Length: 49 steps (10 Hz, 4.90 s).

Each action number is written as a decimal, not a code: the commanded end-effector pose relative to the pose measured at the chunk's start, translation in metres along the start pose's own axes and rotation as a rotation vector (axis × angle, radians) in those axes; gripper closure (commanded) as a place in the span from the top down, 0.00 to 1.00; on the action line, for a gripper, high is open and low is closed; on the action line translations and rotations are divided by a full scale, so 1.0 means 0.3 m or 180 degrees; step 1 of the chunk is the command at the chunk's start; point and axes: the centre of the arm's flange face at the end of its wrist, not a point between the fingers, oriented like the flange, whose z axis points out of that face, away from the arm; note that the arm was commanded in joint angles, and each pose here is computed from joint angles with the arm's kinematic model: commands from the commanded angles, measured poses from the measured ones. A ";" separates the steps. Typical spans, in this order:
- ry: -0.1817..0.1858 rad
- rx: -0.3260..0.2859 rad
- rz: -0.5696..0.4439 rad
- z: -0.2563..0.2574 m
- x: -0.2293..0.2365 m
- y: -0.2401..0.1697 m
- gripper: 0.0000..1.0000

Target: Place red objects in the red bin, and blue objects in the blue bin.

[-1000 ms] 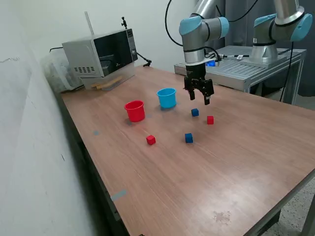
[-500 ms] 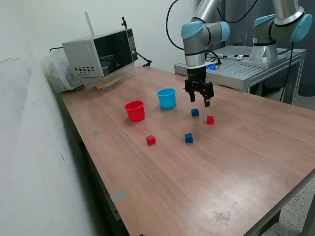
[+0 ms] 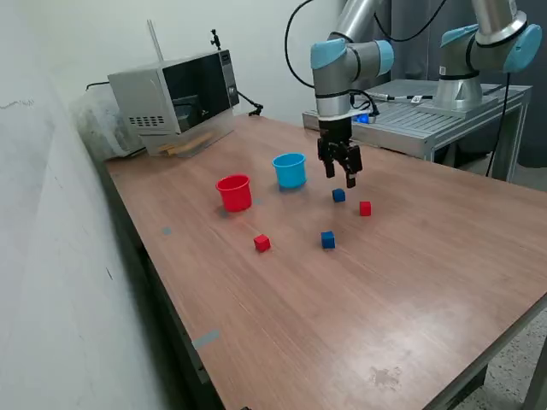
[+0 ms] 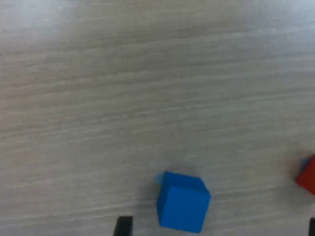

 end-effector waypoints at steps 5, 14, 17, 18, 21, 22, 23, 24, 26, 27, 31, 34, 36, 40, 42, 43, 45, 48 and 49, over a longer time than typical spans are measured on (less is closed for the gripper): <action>-0.0201 0.0130 0.0480 0.067 -0.043 -0.035 1.00; -0.0190 0.0074 0.0327 0.090 0.027 0.018 1.00; -0.0469 0.0060 0.0327 0.103 -0.003 0.019 1.00; -0.0469 0.0055 0.0332 0.102 -0.003 0.019 1.00; -0.0464 0.0055 0.0327 0.102 0.000 0.018 1.00; -0.0464 0.0055 0.0327 0.102 0.000 0.018 1.00; -0.0464 0.0055 0.0322 0.103 0.003 0.017 1.00; -0.0464 0.0060 0.0322 0.106 0.003 0.017 1.00; -0.0470 0.0108 0.0293 0.137 0.019 0.008 1.00; -0.0470 0.0108 0.0283 0.138 0.025 0.006 1.00; -0.0490 0.0079 0.0238 0.131 0.026 0.009 0.00; -0.0654 -0.0077 0.0238 0.060 0.016 0.051 0.00; -0.0672 -0.0231 0.0066 -0.048 0.018 0.088 0.00; -0.0867 -0.0495 0.0181 -0.265 -0.188 0.141 0.00; -0.0893 -0.0343 0.0421 -0.260 -0.369 0.154 0.00; -0.0893 -0.0321 0.0460 -0.260 -0.426 0.159 0.00; -0.0894 -0.0259 0.0462 -0.245 -0.472 0.152 0.00; -0.0871 -0.0091 0.0384 -0.218 -0.431 0.118 1.00; -0.0862 -0.0033 0.0043 -0.206 -0.311 0.100 1.00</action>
